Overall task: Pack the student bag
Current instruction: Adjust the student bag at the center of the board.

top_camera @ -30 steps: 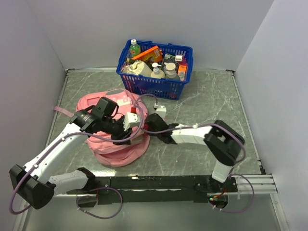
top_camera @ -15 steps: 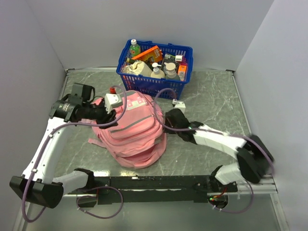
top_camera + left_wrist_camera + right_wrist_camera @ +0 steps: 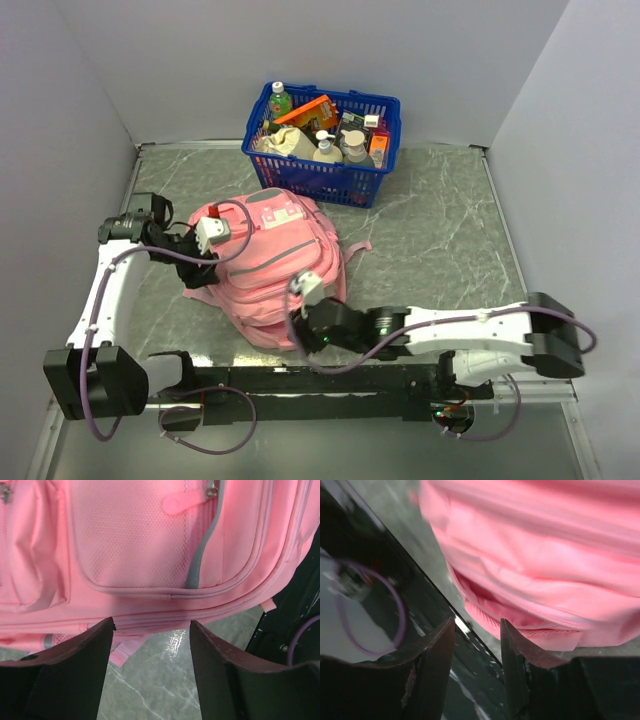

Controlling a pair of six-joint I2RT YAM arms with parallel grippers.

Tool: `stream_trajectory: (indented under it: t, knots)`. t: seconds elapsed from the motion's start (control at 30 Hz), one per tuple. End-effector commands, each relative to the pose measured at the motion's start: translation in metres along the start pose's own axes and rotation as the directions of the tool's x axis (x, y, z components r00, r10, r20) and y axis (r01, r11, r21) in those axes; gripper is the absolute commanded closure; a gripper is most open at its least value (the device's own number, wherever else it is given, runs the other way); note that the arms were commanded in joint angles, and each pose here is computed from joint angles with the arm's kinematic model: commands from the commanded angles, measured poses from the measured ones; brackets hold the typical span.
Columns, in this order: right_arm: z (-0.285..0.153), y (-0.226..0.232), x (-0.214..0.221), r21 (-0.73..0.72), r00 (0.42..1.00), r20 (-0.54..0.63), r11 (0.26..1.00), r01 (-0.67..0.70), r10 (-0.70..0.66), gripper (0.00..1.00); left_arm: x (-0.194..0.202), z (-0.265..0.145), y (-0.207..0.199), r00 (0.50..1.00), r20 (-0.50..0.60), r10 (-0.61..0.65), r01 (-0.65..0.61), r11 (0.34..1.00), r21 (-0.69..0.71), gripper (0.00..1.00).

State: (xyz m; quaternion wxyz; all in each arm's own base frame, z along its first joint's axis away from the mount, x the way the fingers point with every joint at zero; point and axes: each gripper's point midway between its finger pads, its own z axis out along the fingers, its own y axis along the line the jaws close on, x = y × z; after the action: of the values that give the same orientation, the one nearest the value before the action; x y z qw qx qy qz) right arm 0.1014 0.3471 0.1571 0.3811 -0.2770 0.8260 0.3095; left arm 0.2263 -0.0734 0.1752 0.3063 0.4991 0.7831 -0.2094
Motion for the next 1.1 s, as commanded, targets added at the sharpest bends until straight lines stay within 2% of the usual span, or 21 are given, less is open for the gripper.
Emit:
stream_trajectory:
  t: [0.0,0.07,0.13,0.2,0.27,0.33,0.37,0.43,0.47,0.5,0.57,0.73,0.9,0.93,0.97,1.07]
  knots:
    - [0.018,0.024,0.014,-0.066,0.984,-0.049,0.984,0.166,-0.17,0.46,-0.009,0.005,0.007,0.977,0.078,0.201,-0.199,0.979,-0.03,0.3]
    - [0.03,0.023,0.033,-0.047,0.969,-0.096,0.973,0.225,-0.229,0.39,-0.016,0.005,0.013,0.964,0.104,0.244,-0.237,0.969,-0.075,0.25]
    - [0.043,0.015,0.038,0.017,0.955,-0.112,0.96,0.28,-0.276,0.35,-0.015,0.008,0.014,0.964,0.111,0.24,-0.235,0.97,-0.06,0.18]
    - [0.053,0.014,0.042,0.045,0.943,-0.116,0.947,0.317,-0.311,0.33,-0.015,0.012,0.013,0.963,0.123,0.24,-0.238,0.971,-0.029,0.18]
    - [0.058,0.014,0.045,0.036,0.93,-0.116,0.934,0.355,-0.349,0.35,-0.015,0.016,0.016,0.968,0.132,0.216,-0.216,0.976,-0.011,0.2]
    - [0.065,0.012,0.049,0.037,0.916,-0.118,0.92,0.39,-0.383,0.44,-0.014,0.022,0.014,0.968,0.146,0.202,-0.205,0.979,0.003,0.25]
    - [0.066,0.009,0.053,0.044,0.913,-0.126,0.918,0.395,-0.387,0.54,-0.013,0.023,0.015,0.969,0.151,0.195,-0.197,0.98,0.0,0.27]
    - [0.067,-0.002,0.056,0.092,0.914,-0.139,0.914,0.395,-0.381,0.71,-0.013,0.026,0.014,0.968,0.163,0.189,-0.192,0.981,0.002,0.41]
    - [0.066,-0.012,0.062,0.12,0.915,-0.153,0.912,0.392,-0.373,0.87,-0.013,0.027,0.014,0.968,0.166,0.189,-0.192,0.981,0.002,0.44]
    - [0.063,-0.021,0.06,0.154,0.921,-0.157,0.913,0.379,-0.356,0.94,-0.013,0.027,0.013,0.968,0.171,0.185,-0.189,0.982,0.007,0.46]
    - [0.056,-0.043,0.068,0.223,0.93,-0.182,0.908,0.355,-0.32,1.0,-0.014,0.028,0.011,0.966,0.179,0.187,-0.192,0.981,0.011,0.47]
    - [0.031,-0.095,0.058,0.355,0.973,-0.153,0.909,0.217,-0.173,1.0,-0.018,0.034,-0.004,0.965,0.184,0.185,-0.198,0.978,0.059,0.49]
    - [0.003,-0.145,0.055,0.506,0.985,-0.156,0.85,0.149,-0.079,1.0,-0.037,0.042,-0.03,0.951,0.21,0.225,-0.252,0.961,0.111,0.51]
    - [0.0,-0.151,0.052,0.525,0.988,-0.143,0.841,0.132,-0.066,0.82,-0.041,0.042,-0.033,0.956,0.214,0.198,-0.227,0.967,0.116,0.51]
    - [-0.008,-0.157,0.05,0.55,0.988,-0.142,0.826,0.123,-0.052,0.81,-0.049,0.044,-0.035,0.951,0.23,0.207,-0.238,0.964,0.116,0.51]
    - [-0.031,-0.18,0.039,0.653,0.996,-0.085,0.755,0.056,-0.001,0.86,-0.068,0.036,-0.043,0.946,0.276,0.172,-0.219,0.965,0.147,0.56]
